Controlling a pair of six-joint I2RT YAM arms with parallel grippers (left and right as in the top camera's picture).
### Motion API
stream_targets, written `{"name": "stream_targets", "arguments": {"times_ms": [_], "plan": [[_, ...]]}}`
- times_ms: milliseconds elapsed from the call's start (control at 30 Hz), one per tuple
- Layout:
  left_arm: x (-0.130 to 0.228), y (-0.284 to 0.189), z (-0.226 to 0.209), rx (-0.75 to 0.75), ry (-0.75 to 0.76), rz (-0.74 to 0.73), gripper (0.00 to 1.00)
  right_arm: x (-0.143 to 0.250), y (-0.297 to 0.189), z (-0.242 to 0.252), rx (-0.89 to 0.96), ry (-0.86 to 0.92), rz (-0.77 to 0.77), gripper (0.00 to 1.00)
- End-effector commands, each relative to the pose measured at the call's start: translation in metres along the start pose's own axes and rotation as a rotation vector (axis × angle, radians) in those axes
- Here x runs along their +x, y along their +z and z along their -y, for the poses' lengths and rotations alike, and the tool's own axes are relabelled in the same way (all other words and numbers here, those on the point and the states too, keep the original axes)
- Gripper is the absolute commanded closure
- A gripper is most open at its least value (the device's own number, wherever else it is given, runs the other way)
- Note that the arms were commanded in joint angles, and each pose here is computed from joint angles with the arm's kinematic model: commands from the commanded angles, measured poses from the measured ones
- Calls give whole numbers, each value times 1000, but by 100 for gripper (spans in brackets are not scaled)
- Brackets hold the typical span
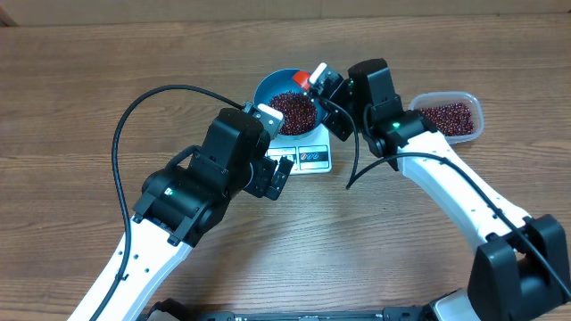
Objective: Scoop item into bowl and weigh 150g on scale
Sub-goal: 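Move the empty scoop back right to the bean tub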
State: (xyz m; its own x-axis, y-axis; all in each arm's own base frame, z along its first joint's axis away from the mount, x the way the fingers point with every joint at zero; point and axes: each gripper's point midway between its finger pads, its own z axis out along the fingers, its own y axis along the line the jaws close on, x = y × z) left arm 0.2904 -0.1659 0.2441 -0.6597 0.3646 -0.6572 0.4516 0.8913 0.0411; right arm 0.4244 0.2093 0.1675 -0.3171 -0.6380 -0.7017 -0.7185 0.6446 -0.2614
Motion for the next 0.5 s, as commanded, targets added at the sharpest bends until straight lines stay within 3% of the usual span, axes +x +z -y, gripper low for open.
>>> {"name": "stream_targets", "arguments": {"times_ms": [0, 233, 467], "plan": [[-5, -2, 0, 8, 13, 11, 0, -38, -40, 13, 55, 72, 113, 96], [-5, -2, 0, 8, 13, 11, 0, -37, -101, 40, 224, 187, 106, 96], [-5, -2, 0, 8, 13, 11, 0, 36, -141, 87, 478, 306, -144, 96]]}}
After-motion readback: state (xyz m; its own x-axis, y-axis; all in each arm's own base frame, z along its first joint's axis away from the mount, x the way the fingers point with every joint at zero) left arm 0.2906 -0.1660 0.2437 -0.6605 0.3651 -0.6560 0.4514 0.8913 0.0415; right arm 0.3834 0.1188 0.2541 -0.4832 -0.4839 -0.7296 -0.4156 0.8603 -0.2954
